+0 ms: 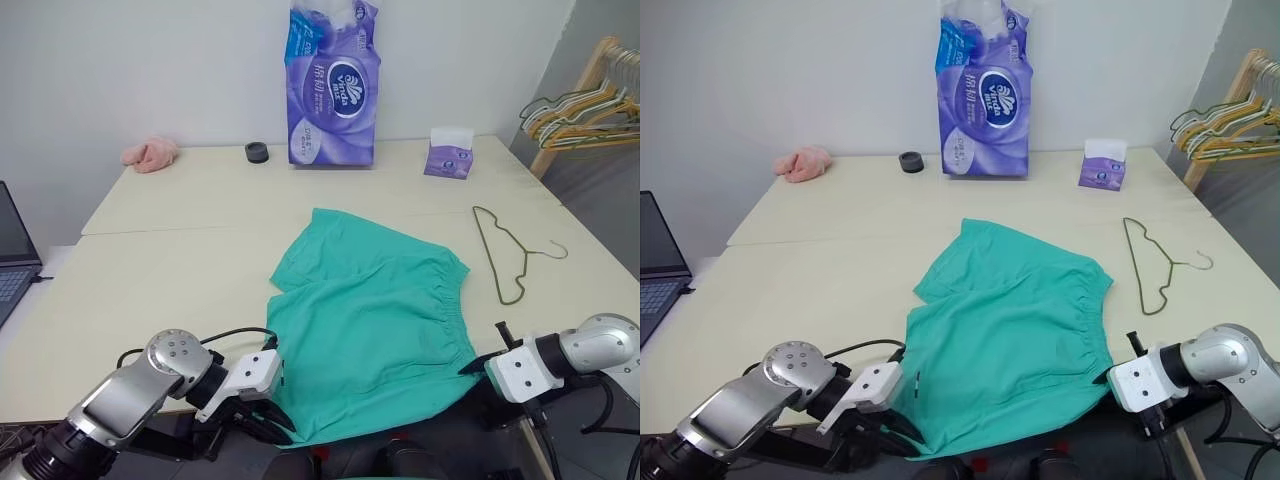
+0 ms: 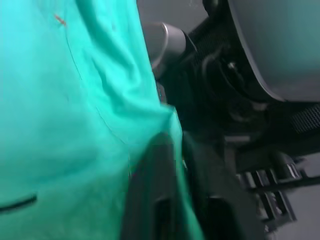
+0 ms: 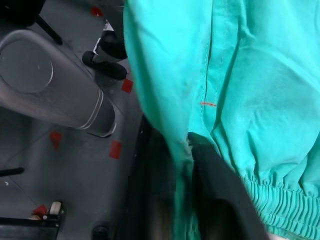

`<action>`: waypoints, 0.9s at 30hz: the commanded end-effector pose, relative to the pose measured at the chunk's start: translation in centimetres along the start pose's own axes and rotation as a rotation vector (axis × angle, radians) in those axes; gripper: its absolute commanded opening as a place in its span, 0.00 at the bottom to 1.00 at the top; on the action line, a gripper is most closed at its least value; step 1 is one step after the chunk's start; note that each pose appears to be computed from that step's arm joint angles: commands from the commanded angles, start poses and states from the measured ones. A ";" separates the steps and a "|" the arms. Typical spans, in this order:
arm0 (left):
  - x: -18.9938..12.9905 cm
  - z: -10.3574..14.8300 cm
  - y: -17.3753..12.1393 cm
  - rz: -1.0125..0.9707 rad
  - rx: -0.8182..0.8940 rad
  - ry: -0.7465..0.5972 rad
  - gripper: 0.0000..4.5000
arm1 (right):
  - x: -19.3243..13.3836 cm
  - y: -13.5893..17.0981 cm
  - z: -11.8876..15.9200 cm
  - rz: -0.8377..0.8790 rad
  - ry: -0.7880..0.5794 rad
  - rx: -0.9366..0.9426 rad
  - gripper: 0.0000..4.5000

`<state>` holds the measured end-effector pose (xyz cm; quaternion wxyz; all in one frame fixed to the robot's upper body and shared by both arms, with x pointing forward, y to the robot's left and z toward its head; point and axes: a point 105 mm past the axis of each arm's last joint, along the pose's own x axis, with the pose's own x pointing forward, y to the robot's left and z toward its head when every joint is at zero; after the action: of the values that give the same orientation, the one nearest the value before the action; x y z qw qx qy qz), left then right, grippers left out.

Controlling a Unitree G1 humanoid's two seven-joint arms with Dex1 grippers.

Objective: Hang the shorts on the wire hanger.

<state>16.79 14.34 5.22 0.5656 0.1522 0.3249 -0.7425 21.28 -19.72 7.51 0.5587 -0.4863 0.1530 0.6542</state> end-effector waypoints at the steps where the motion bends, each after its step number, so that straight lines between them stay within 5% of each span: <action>1: 0.0 0.1 0.1 0.016 0.002 0.002 0.39 | -1.7 -0.5 -0.7 0.012 0.080 -0.043 0.46; 8: 0.3 1.2 1.0 0.085 0.029 -0.059 0.86 | -5.1 -2.7 -2.2 -0.077 0.183 -0.063 0.98; 10: -0.1 2.0 1.9 0.143 0.041 -0.105 0.99 | -6.7 -4.0 -2.3 -0.186 0.166 0.035 0.99; 17: -2.5 7.0 6.0 0.390 0.086 -0.372 1.00 | -10.0 -6.5 -5.1 -0.640 0.052 0.520 0.99; 22: -4.1 10.6 9.4 0.624 0.292 -0.402 1.00 | -9.4 -7.1 -10.0 -1.025 0.071 0.997 0.99; 27: -4.4 12.6 10.0 0.632 0.391 -0.399 1.00 | -8.1 -8.2 -11.8 -1.159 0.038 1.197 0.99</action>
<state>29.21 8.17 13.29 0.7812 0.1969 0.0159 -0.5922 32.59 -29.35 9.77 0.9609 -0.1218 0.2264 0.1026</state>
